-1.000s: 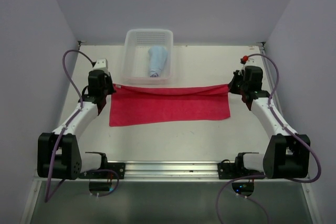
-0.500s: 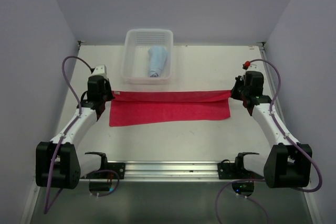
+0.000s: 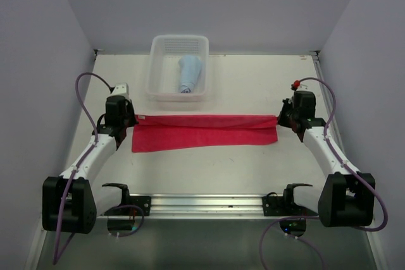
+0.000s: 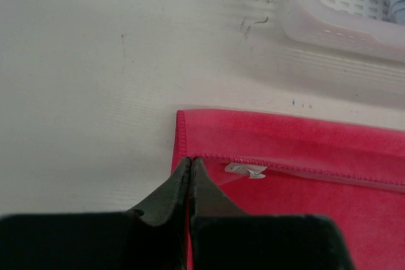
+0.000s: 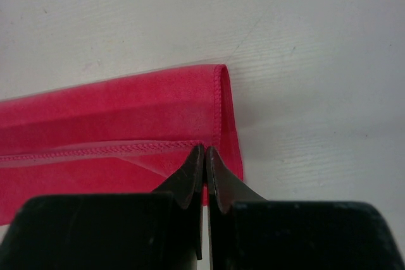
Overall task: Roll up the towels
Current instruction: Fold the towel
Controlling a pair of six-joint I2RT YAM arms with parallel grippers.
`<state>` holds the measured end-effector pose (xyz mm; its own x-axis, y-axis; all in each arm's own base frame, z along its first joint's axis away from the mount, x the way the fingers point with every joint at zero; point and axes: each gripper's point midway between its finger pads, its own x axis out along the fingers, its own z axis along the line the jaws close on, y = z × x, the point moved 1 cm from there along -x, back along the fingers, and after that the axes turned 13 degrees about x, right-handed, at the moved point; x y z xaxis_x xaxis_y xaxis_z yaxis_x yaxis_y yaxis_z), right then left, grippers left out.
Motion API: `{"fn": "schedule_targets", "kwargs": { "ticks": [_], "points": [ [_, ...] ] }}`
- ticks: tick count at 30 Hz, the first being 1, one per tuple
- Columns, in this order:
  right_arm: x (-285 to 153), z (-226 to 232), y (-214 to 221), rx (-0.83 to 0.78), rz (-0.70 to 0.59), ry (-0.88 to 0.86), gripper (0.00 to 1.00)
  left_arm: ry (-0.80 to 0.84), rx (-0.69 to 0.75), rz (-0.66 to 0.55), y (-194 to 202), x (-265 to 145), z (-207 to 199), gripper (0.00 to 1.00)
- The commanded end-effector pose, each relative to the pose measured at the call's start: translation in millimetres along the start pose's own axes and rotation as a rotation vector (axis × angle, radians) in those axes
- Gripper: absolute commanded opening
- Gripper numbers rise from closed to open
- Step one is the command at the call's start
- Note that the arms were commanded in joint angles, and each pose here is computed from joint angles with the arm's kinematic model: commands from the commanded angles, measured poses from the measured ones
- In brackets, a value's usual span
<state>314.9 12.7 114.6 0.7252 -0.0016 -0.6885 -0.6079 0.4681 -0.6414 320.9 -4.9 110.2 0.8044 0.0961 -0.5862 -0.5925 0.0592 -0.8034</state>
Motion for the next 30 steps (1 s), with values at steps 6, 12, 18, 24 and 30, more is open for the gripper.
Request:
{"fn": "schedule_targets", "kwargs": {
  "ticks": [6,12,18,24,30],
  "points": [
    [-2.1,-11.1,7.8,0.017,0.008,0.042,0.0,0.018,-0.025,0.012,8.7,-3.8,-1.8,0.0],
    [0.7,-14.4,14.5,0.021,0.022,0.05,0.0,0.043,-0.026,0.016,11.5,-4.6,-5.9,0.0],
    [2.9,-19.0,24.6,0.027,0.046,0.06,0.02,0.053,-0.027,0.025,15.5,-5.5,-7.8,0.0],
    [3.6,-21.5,31.6,0.033,0.066,0.066,0.07,0.07,-0.025,0.032,18.0,-4.1,-11.1,0.0],
    [2.3,-21.9,39.8,0.033,0.104,0.063,0.16,0.089,-0.016,0.035,18.4,-4.6,-14.5,0.0]
  ]
}}
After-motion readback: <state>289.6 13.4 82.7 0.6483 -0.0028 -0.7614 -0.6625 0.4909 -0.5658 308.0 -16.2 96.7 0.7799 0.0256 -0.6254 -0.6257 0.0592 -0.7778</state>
